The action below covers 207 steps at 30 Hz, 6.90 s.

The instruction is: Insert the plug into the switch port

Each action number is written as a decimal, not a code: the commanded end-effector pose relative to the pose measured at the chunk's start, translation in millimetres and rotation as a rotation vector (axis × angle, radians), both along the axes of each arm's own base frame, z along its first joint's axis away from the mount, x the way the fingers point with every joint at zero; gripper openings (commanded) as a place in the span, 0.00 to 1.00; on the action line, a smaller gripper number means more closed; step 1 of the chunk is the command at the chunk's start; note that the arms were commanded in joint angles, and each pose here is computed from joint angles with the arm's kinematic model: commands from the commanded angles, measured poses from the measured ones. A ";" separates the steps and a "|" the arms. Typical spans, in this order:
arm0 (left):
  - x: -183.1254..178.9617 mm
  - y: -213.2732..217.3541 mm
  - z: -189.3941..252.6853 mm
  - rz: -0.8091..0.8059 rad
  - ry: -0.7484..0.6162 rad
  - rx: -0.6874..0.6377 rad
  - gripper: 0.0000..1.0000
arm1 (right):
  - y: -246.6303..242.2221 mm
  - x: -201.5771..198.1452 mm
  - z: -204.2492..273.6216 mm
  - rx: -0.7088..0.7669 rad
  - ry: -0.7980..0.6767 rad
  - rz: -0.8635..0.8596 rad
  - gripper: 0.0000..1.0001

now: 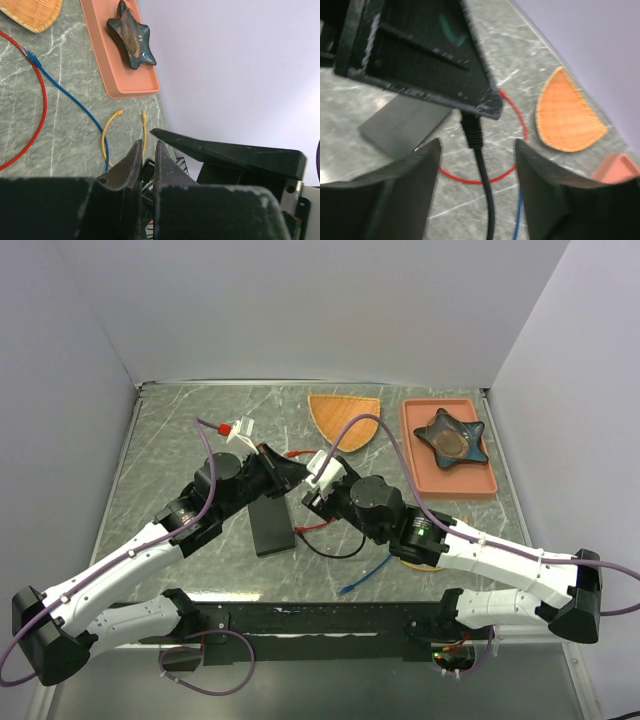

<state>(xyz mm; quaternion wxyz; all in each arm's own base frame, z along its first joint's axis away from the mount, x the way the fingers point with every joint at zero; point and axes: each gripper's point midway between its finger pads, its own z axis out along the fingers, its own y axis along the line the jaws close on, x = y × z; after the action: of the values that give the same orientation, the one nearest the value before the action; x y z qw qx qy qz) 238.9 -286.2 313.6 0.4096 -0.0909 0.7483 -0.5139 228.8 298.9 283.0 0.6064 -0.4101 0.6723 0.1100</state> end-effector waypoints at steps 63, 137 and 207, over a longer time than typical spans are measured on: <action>-41.3 -1.5 50.8 -0.232 -0.402 0.080 0.62 | -3.5 -47.2 35.0 0.132 0.175 0.480 0.00; -23.6 -16.9 40.6 -0.150 -0.191 0.048 0.01 | -13.5 -14.1 35.3 0.242 0.091 0.283 0.59; 61.1 169.2 -231.2 0.271 0.457 0.372 0.96 | 21.9 33.8 -193.5 -0.100 0.703 -0.042 0.00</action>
<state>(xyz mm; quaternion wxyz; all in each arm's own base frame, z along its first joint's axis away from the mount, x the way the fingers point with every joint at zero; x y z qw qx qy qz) 295.0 -114.0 92.2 0.3123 -0.2376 0.8832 -0.2569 253.8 316.8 86.4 0.3249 -0.3890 0.8371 0.2059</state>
